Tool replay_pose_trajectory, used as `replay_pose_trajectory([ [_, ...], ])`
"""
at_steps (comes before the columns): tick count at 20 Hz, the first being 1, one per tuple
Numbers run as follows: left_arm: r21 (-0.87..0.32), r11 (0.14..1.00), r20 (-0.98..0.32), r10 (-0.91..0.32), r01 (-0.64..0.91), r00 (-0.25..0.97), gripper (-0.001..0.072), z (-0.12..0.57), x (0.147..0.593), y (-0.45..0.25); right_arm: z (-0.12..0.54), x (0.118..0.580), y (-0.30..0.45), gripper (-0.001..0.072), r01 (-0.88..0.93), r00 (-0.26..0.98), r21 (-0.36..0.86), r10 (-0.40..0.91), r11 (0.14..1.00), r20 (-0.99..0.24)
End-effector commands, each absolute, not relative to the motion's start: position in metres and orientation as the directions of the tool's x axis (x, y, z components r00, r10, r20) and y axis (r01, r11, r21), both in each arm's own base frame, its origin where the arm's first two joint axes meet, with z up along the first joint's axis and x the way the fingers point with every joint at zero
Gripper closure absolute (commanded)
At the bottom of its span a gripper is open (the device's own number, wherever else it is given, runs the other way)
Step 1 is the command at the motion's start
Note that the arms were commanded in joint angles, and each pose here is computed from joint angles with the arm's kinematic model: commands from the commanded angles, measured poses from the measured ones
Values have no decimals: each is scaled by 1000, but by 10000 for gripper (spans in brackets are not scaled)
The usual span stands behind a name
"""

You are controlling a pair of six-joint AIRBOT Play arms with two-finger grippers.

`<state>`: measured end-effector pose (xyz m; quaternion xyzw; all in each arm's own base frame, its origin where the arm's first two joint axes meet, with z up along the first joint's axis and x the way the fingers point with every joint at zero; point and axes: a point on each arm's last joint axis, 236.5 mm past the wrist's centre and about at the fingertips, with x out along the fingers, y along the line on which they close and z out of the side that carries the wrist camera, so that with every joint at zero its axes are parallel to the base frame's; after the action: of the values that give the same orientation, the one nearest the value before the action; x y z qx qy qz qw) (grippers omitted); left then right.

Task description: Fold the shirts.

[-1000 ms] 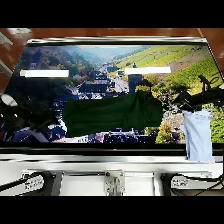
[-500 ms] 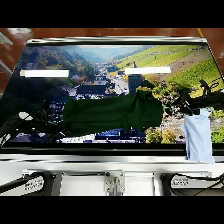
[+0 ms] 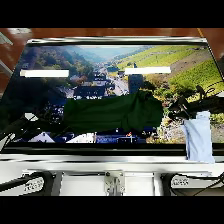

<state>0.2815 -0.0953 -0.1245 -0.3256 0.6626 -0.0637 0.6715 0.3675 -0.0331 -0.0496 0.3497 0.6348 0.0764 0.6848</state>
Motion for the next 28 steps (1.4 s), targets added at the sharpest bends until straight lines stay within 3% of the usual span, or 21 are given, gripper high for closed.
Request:
replay_pose_trajectory([
  [1,-535,780,-843,-522,-324,134,675,-115,284,-97,-75,358,-21,83,391,169,602,589,696,-790],
  [4,-552,787,-834,-515,-276,199,675,-93,292,-96,-95,370,-5,84,393,176,633,621,667,-764],
  [8,-571,790,-814,-508,-224,281,675,-64,299,-96,-120,409,4,97,427,278,621,558,657,-782],
  [10,-576,790,-805,-505,-207,312,675,-53,302,-96,-121,420,11,291,445,315,657,580,609,-751],
  [12,-580,792,-797,-502,-191,337,675,-44,304,-95,-118,420,14,649,441,315,666,592,601,-742],
  [15,-584,805,-767,-504,-107,397,675,-11,318,-95,-89,417,21,655,306,322,695,616,651,-719],
  [17,-573,820,-711,-493,-7,502,676,40,344,-93,-45,426,22,656,194,393,714,614,672,-685],
  [20,-502,841,-492,-470,202,733,676,199,382,-89,80,443,29,656,-23,554,745,629,666,-545],
  [23,-313,874,-131,-428,372,894,676,407,357,-83,262,436,25,656,-246,772,633,543,734,-330],
  [25,-190,942,-8,-285,278,959,676,484,324,-51,352,413,5,657,-209,895,529,379,823,-235],
  [27,-176,983,-96,-71,53,993,676,483,303,-1,388,384,-6,657,-133,936,450,261,883,-236],
  [28,-197,980,-143,-53,24,988,676,474,296,4,398,369,-3,657,-130,940,421,247,898,-237],
])
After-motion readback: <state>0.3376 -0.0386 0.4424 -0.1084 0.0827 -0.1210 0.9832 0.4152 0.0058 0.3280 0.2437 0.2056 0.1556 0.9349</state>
